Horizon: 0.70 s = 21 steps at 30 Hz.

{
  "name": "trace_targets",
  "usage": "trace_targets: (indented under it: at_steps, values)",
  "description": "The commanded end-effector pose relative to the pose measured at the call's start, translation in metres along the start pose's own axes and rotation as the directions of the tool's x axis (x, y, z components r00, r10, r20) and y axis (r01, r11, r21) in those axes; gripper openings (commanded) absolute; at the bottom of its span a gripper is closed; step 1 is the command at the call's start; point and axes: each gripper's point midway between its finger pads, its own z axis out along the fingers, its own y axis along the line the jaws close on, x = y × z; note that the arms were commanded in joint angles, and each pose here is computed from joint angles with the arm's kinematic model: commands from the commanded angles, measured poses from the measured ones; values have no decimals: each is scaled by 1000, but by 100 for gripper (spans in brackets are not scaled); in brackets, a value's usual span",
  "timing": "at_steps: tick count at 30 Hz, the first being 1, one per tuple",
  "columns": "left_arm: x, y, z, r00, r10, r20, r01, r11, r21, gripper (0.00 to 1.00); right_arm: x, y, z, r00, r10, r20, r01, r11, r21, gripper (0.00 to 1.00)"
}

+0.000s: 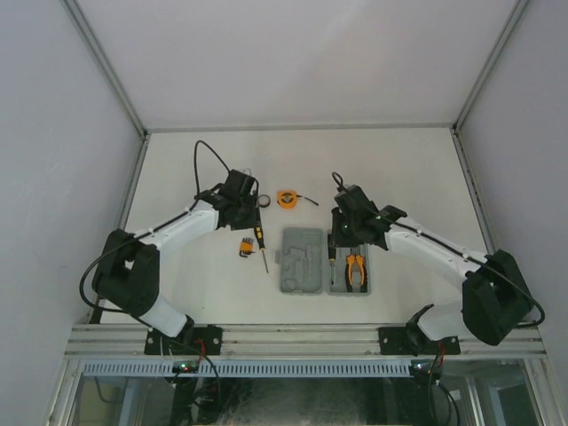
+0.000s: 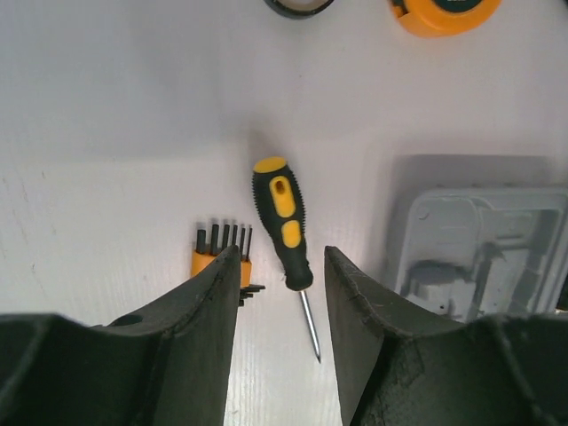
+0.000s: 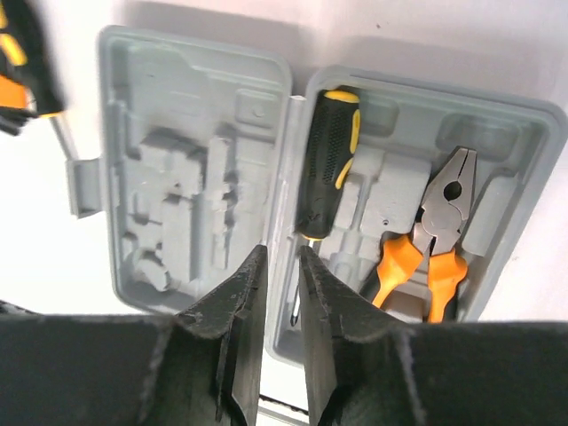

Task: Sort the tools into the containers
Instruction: Place the screwdriver in the storage box, then pick up the screwdriver from the center of the board.

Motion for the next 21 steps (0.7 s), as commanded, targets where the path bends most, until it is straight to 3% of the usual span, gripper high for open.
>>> trace_targets:
  at_steps: [1,21]
  values:
    - [-17,1,2,1000,11,21,-10,999,-43,48,-21,11,-23,994,-30,107,37,997,-67,21]
    - [-1,-8,40,998,-2,-62,0,1000,-23,51,0,-5,-19,996,2,89,4,998,-57,22]
